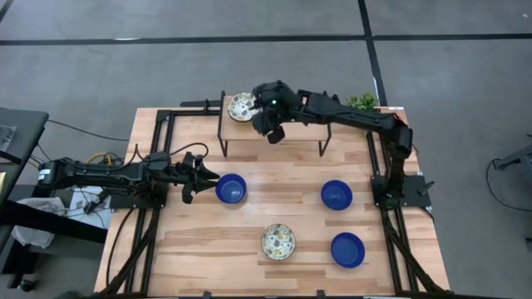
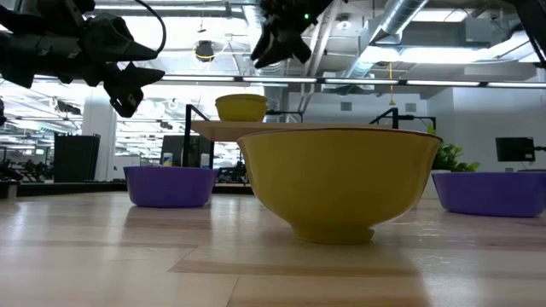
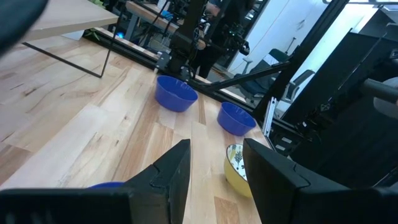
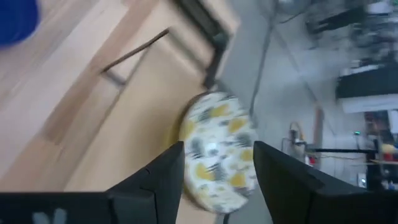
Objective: Pick & Place Mini bowls
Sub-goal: Stack the top yellow bowl on the yellow bowl on the shelf
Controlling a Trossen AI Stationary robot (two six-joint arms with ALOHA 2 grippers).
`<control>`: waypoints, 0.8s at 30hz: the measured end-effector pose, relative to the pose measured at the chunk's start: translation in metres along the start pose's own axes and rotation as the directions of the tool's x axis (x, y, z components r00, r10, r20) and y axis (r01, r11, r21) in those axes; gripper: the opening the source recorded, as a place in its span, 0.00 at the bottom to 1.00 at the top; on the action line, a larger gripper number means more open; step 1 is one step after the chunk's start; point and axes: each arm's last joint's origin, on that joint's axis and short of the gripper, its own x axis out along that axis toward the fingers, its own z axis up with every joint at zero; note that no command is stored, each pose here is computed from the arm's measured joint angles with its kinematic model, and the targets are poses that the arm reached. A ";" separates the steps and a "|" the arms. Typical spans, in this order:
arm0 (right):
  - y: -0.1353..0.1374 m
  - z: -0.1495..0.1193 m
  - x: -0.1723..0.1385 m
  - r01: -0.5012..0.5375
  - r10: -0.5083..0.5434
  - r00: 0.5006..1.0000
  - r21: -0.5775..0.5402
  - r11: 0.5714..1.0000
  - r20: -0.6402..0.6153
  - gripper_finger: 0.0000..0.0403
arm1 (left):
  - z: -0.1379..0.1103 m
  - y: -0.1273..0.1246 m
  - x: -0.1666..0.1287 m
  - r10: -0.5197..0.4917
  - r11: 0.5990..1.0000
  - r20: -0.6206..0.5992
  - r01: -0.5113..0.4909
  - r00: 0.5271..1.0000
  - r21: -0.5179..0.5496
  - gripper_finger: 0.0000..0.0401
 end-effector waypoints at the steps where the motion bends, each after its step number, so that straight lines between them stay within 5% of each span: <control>1: -0.003 -0.003 -0.001 0.012 -0.012 1.000 0.021 1.000 0.000 0.45 | 0.000 0.000 0.000 0.000 1.000 0.000 0.000 1.000 0.000 0.36; 24: -0.009 -0.045 0.037 -0.024 0.033 0.997 0.146 0.989 -0.063 0.44 | 0.001 0.000 0.000 -0.005 1.000 0.010 0.005 1.000 0.001 0.36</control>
